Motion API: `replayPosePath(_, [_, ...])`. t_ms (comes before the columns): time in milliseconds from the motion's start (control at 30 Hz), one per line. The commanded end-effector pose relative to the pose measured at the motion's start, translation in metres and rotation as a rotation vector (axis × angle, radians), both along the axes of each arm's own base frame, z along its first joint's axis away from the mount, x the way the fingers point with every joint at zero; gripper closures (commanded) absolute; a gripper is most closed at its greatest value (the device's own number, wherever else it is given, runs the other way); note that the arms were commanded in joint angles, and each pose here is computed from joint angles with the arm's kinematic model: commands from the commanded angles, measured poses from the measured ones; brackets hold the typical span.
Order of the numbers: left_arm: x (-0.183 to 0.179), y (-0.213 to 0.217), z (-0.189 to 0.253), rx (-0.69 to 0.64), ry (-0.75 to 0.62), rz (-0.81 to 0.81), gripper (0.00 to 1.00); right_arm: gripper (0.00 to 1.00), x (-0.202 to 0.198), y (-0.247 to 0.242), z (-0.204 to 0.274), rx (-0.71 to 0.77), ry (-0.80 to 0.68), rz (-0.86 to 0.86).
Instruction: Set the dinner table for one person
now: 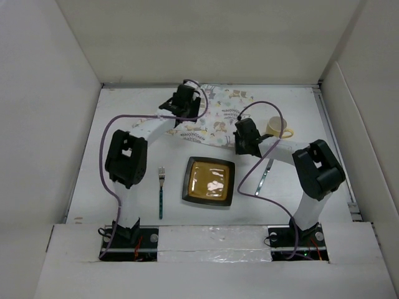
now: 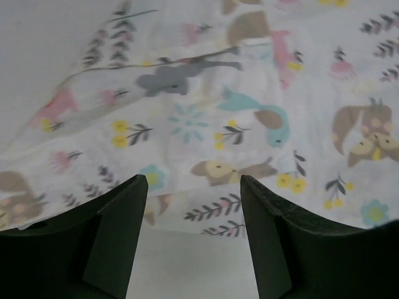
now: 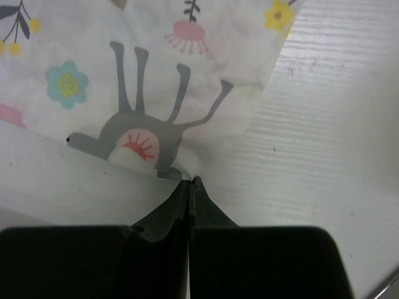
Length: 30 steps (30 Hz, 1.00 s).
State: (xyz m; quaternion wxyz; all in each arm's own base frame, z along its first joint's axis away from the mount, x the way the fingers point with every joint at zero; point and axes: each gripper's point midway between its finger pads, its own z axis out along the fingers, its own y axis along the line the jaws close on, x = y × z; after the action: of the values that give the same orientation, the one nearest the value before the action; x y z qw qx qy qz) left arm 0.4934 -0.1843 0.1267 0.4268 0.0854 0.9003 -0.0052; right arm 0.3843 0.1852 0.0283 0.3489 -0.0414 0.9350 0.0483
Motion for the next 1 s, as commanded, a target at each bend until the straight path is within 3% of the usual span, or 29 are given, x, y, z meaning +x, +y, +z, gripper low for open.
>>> replayPosePath(0, [0.002,-0.039,-0.02,0.077,0.02,-0.156,0.41,1.0,-0.001,-0.001,0.02,0.033,-0.064,-0.003])
replayPosePath(200, [0.005,-0.086,-0.034,-0.006,0.039,-0.275,0.41,1.0,-0.003,-0.017,0.01,0.026,-0.043,-0.033])
replayPosePath(467, [0.004,-0.094,-0.05,0.039,0.054,-0.299,0.48,1.0,0.001,-0.014,0.018,0.063,-0.073,-0.02])
replayPosePath(833, [-0.013,-0.109,-0.067,-0.013,0.119,-0.412,0.53,1.0,0.0,-0.011,0.017,0.077,-0.07,-0.012])
replayPosePath(967, [-0.012,-0.109,-0.077,-0.005,0.134,-0.407,0.59,1.0,0.0,-0.012,0.018,0.074,-0.073,-0.013])
